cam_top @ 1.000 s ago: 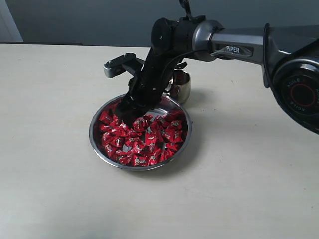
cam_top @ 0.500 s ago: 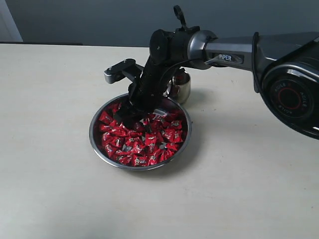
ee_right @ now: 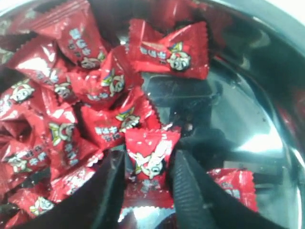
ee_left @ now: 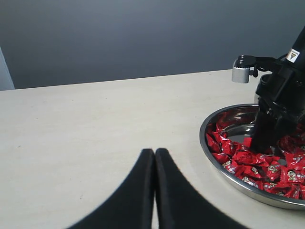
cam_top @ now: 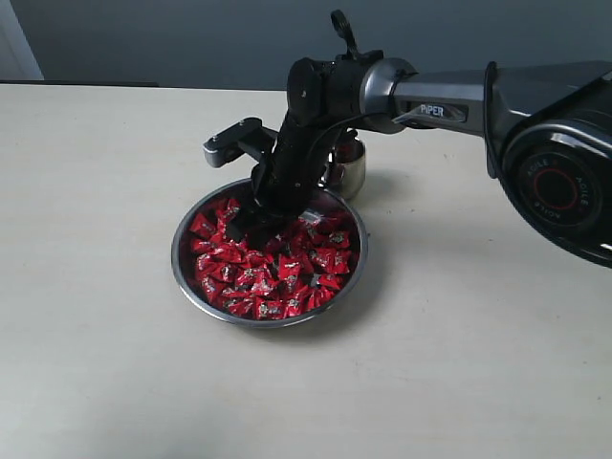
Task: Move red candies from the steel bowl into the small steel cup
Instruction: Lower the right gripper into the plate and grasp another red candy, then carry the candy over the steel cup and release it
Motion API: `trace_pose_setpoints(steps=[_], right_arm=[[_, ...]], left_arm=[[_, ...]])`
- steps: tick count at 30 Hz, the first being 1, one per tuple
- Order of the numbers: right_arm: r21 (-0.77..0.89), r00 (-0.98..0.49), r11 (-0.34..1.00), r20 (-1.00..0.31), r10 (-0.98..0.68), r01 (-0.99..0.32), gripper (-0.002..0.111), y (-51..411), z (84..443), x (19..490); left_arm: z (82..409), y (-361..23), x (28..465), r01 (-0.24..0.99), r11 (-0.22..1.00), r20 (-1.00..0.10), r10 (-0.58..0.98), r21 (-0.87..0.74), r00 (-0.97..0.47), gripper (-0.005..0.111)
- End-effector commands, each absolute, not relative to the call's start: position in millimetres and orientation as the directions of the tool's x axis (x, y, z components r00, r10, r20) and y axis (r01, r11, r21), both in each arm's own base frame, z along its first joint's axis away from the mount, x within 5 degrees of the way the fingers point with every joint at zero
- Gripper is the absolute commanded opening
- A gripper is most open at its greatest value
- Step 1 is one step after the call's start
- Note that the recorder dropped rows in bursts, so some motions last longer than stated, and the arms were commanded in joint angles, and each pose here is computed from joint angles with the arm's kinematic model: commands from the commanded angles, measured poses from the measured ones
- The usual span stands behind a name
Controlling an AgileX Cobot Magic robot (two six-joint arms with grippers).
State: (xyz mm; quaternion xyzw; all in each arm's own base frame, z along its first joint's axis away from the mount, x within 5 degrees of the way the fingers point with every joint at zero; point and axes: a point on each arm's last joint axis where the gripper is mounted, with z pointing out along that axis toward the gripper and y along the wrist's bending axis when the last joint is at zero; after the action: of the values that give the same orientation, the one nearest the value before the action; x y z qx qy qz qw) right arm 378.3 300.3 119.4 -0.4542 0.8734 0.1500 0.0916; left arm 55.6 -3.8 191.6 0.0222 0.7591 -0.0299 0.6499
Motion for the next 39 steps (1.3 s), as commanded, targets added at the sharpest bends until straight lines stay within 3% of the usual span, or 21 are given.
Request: trace_pose_setpoints(steps=[1, 6, 16, 23, 30, 39], right_arm=[[0.177, -0.567, 0.54, -0.297, -0.768, -0.823, 0.015, 300, 122, 379], [0.175, -0.566, 0.539, -0.312, -0.763, -0.824, -0.001, 300, 129, 378], [0.049, -0.491, 0.536, -0.478, -0.729, -0.843, -0.001, 295, 201, 381], [-0.072, -0.448, 0.549, -0.497, -0.744, -0.832, -0.001, 282, 235, 381], [-0.07, -0.599, 0.725, -0.512, -0.616, -0.685, -0.001, 235, 239, 412], [0.055, -0.685, 0.811, -0.569, -0.454, -0.583, -0.001, 203, 243, 433]], left_arm=[[192, -4, 55, 0.08, 0.997, -0.989, -0.006, -0.018, -0.145, 0.0], [192, -4, 55, 0.08, 0.997, -0.989, -0.006, -0.018, -0.145, 0.0], [192, -4, 55, 0.08, 0.997, -0.989, -0.006, -0.018, -0.145, 0.0], [192, -4, 55, 0.08, 0.997, -0.989, -0.006, -0.018, -0.145, 0.0], [192, -4, 55, 0.08, 0.997, -0.989, -0.006, -0.018, -0.145, 0.0], [192, -4, 55, 0.08, 0.997, -0.989, -0.006, -0.018, -0.145, 0.0]])
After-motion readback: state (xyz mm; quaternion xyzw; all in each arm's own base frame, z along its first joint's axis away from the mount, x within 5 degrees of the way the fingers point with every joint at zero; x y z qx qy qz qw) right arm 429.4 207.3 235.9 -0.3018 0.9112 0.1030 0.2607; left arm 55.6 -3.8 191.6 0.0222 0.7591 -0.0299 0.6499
